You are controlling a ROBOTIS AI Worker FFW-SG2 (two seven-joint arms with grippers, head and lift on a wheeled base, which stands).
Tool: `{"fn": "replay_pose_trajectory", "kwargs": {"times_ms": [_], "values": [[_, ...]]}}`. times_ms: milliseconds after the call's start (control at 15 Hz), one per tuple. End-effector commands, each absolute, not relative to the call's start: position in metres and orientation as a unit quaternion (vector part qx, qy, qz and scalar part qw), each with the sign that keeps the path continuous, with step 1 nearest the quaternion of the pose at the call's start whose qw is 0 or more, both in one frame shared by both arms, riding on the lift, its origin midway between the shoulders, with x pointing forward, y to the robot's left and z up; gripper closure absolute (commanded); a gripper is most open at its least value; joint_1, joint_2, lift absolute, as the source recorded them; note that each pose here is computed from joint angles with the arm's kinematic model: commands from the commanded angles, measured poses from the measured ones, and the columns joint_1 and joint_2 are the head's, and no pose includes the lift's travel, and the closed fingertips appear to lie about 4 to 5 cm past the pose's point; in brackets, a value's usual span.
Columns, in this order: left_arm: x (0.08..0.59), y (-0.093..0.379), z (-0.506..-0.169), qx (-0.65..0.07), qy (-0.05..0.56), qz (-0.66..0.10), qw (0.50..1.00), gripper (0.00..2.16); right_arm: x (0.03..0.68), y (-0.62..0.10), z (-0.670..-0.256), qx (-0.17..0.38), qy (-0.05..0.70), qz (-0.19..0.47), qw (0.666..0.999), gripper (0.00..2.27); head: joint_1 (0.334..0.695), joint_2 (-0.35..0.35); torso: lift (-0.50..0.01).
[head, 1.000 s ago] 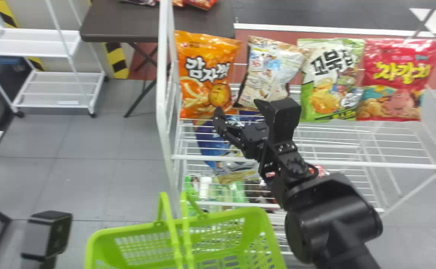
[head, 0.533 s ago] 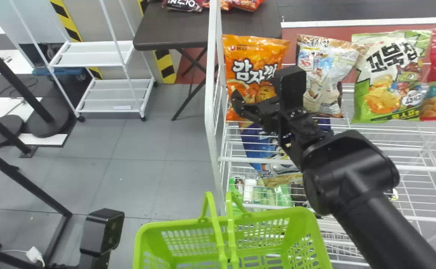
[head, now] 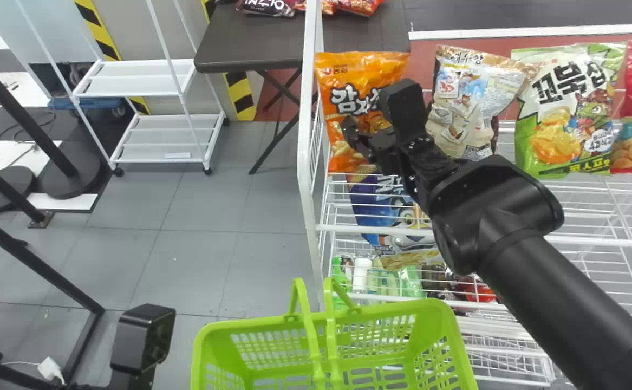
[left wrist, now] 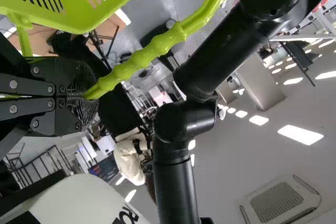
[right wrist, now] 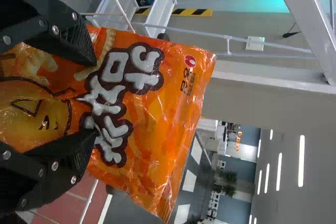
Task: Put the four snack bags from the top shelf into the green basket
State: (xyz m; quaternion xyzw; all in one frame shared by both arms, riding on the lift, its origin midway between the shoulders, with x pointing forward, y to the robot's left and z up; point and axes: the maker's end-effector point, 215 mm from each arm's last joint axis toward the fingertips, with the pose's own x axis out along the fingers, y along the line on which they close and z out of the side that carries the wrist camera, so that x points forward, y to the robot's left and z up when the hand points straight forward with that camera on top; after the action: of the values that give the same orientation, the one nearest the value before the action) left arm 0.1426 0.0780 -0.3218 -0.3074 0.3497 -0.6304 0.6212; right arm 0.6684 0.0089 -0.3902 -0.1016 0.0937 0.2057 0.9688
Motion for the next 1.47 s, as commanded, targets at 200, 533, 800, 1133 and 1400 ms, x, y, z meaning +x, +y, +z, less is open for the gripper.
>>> {"fn": "replay_pose_trajectory", "kwargs": {"times_ms": [200, 533, 800, 1133, 1400], "values": [[0.142, 0.079, -0.320, -0.307, 0.347, -0.634, 0.620, 2.15, 0.648, 0.016, -0.394, -0.107, 0.083, 0.209, 0.968, 2.25, 0.695, 0.127, -0.006], [0.149, 0.083, -0.324, -0.308, 0.347, -0.629, 0.624, 2.15, 0.620, 0.006, -0.368, -0.088, 0.058, 0.195, 0.975, 2.25, 0.695, 0.144, -0.006], [0.166, 0.087, -0.332, -0.302, 0.344, -0.621, 0.637, 2.15, 0.592, -0.015, -0.335, -0.046, 0.036, 0.172, 0.983, 2.25, 0.695, 0.125, -0.006], [0.196, 0.083, -0.341, -0.288, 0.349, -0.614, 0.647, 2.15, 0.543, -0.051, -0.332, -0.019, 0.065, 0.156, 0.985, 2.25, 0.695, 0.087, -0.006], [0.211, 0.082, -0.341, -0.286, 0.350, -0.612, 0.649, 2.15, 0.477, -0.085, -0.343, -0.030, 0.120, 0.148, 0.981, 2.25, 0.695, 0.024, -0.006]]}}
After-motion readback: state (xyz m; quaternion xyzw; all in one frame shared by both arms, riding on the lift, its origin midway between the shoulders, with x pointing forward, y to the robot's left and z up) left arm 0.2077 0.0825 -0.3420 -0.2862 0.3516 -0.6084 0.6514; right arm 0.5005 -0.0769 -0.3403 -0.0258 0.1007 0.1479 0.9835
